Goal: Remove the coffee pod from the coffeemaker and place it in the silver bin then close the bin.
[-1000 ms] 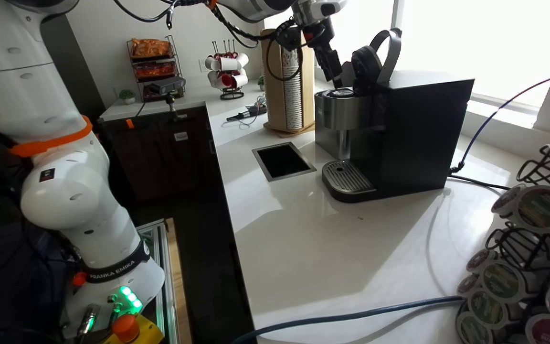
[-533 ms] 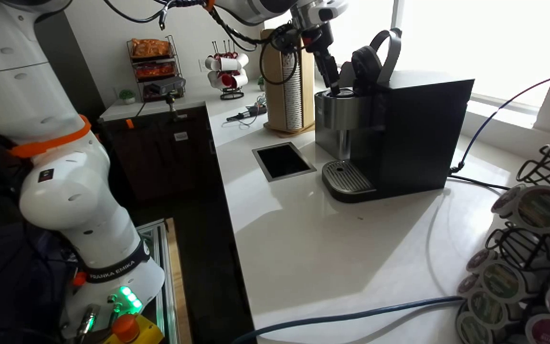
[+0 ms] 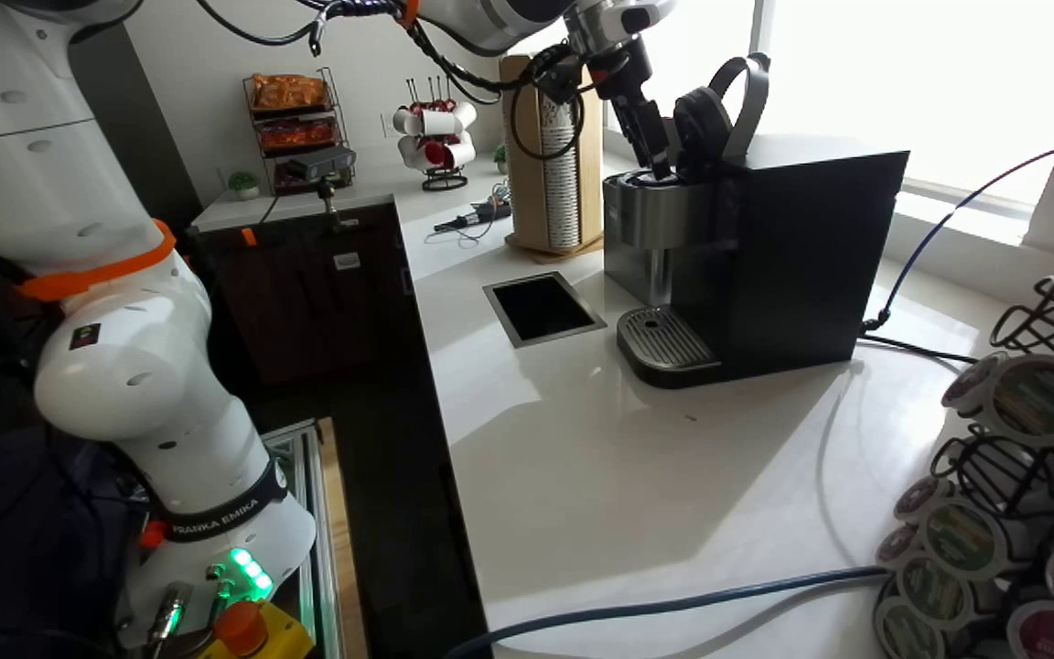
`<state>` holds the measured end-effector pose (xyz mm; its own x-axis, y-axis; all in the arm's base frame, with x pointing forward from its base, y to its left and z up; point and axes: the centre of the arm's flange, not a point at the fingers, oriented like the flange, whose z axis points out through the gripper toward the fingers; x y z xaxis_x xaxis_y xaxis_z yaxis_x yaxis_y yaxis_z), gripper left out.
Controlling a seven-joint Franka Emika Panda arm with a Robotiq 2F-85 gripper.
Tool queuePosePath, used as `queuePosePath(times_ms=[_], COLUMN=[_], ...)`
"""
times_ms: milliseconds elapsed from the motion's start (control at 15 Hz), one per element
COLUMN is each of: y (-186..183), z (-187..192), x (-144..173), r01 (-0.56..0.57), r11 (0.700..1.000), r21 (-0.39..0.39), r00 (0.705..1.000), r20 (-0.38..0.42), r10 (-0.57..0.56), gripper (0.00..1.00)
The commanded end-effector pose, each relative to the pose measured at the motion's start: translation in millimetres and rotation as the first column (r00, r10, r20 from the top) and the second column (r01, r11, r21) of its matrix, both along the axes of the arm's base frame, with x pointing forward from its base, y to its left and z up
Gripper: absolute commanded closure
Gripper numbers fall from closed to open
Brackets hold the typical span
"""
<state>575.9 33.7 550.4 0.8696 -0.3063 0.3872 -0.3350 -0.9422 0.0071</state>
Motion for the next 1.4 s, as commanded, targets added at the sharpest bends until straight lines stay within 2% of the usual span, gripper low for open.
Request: queuePosePath(times_ms=[0,67,333,533,933,1333], y=[3.1,4.5,12.6,21.4,32.9,35.7], z=[-5.9,-6.4,-5.4,-3.8,-7.3,-13.8], x=[11.1,12.9,17.9,15.2,10.0,6.4], r01=[-0.014,-0.014,-0.012,-0.01,-0.004,-0.007], r11=[0.999,0.999,0.999,1.0,1.0,1.0], r21=[-0.042,-0.046,-0.034,-0.017,0.004,0.007], r00=[0.998,0.997,0.99,0.988,0.99,0.992], r20=[0.056,0.076,0.137,0.155,0.142,0.125], r10=[0.016,0.018,0.016,0.012,0.003,0.006], gripper=[0.19,0.21,0.14,0.16,0.16,0.12])
